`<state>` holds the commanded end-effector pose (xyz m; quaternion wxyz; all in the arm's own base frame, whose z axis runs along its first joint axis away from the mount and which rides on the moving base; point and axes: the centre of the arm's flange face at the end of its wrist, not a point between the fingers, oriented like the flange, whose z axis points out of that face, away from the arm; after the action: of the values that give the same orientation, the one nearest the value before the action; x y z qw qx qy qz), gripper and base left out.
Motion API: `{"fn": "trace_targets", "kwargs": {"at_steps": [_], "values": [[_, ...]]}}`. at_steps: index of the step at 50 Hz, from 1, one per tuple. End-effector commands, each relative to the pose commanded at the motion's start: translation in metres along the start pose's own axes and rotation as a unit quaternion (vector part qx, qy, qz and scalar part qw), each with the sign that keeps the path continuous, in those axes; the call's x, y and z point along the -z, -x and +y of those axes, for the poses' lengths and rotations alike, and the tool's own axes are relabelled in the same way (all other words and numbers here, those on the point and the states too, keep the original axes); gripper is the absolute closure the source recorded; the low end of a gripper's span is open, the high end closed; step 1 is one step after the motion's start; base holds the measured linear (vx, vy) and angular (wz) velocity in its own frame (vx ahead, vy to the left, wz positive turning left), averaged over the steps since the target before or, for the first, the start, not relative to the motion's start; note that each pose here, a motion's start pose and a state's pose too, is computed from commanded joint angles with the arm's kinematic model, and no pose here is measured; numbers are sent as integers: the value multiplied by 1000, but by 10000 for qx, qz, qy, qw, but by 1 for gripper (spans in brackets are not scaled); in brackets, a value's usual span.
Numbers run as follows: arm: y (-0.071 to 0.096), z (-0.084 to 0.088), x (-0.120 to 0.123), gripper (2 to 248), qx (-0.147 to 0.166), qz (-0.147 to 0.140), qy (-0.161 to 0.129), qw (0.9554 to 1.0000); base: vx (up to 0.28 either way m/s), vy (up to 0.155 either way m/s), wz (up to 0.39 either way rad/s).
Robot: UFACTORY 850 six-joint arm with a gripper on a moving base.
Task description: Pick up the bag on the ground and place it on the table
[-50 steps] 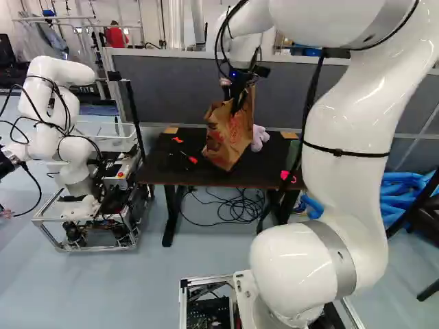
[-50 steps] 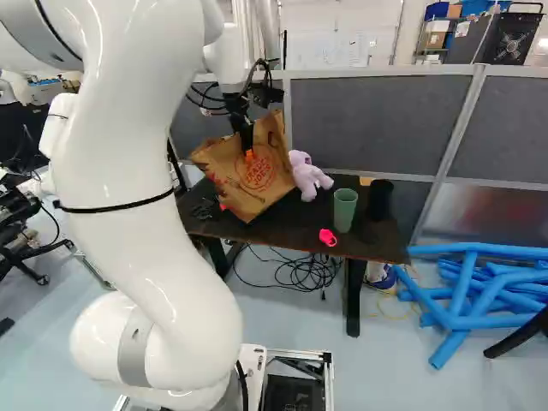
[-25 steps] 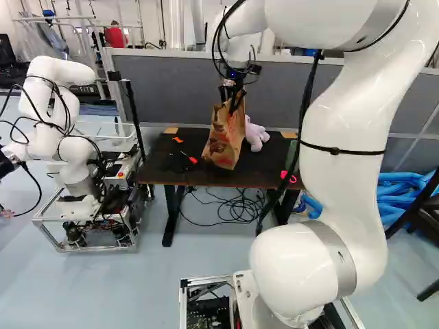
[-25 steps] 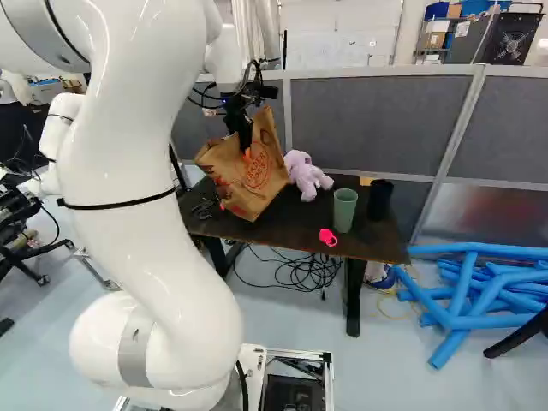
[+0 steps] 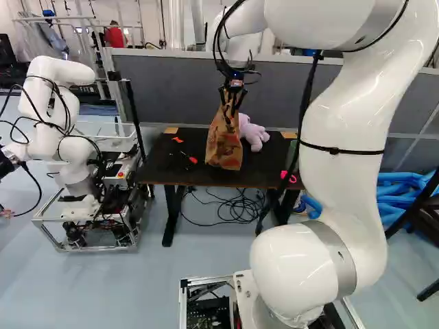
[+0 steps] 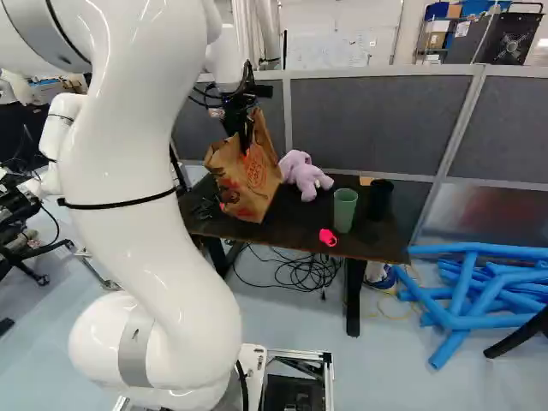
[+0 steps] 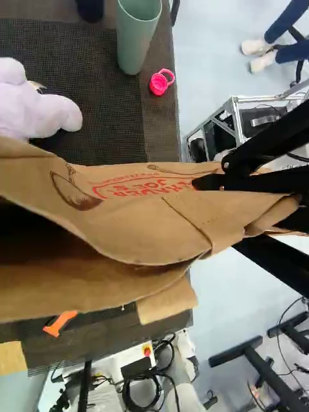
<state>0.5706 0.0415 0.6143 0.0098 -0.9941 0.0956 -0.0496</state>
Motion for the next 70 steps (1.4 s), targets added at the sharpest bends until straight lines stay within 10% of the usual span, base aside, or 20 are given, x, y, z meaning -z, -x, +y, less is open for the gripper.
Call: {"fn": "trace_targets", "kwargs": {"at_steps": [29, 60, 70], "values": [[-32, 8, -3, 229, 1391, -86, 21, 9902, 0, 0, 0], [-63, 4, -6, 229, 2921, -349, -7, 9557, 0, 0, 0], [-73, 4, -7, 229, 3015, -397, -14, 9526, 0, 0, 0]]}}
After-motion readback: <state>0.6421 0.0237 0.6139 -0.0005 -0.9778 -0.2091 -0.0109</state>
